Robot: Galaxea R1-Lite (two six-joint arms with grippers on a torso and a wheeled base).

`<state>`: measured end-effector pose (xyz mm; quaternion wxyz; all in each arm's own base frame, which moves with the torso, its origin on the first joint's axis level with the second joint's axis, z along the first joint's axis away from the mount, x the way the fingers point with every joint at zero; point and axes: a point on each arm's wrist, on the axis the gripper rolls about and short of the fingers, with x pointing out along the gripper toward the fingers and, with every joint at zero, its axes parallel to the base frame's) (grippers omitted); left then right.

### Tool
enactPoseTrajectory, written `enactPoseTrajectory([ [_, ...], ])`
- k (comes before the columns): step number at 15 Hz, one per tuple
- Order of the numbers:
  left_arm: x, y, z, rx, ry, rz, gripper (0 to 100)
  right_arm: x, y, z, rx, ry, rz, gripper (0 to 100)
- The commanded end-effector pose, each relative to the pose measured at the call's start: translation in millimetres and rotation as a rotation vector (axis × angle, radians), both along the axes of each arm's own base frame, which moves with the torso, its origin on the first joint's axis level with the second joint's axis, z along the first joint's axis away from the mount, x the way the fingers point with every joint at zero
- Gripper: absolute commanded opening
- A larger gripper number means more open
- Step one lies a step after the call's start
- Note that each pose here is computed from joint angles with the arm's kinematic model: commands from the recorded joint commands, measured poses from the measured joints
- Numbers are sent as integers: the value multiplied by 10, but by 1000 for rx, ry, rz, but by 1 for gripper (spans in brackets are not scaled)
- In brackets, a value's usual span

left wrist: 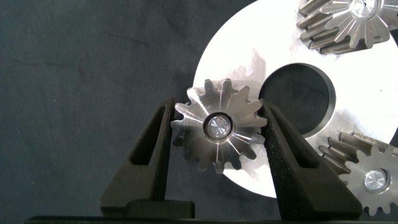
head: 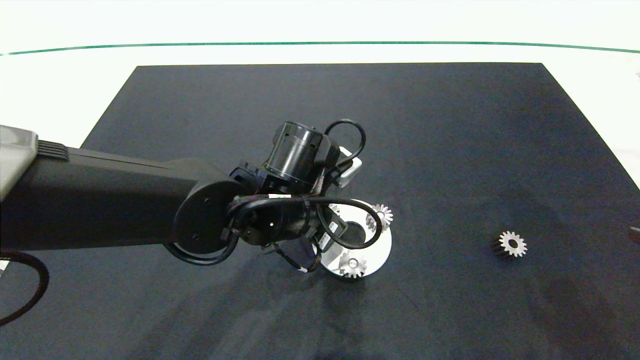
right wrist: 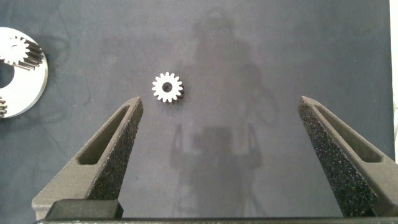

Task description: Remove an incorrectly installed larger gear and replace it with the correct smaller gear

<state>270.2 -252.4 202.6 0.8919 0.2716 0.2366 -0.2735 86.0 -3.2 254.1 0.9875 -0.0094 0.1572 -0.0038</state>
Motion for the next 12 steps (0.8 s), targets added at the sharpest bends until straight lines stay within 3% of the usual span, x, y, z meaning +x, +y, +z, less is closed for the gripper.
enactPoseTrajectory([
  [1, 8, 0, 123, 7, 4, 3, 22, 0, -1, -2, 0, 2, -1, 100],
  [12, -28, 27, 190, 15, 13, 2, 22, 0, -1, -2, 0, 2, 1, 100],
])
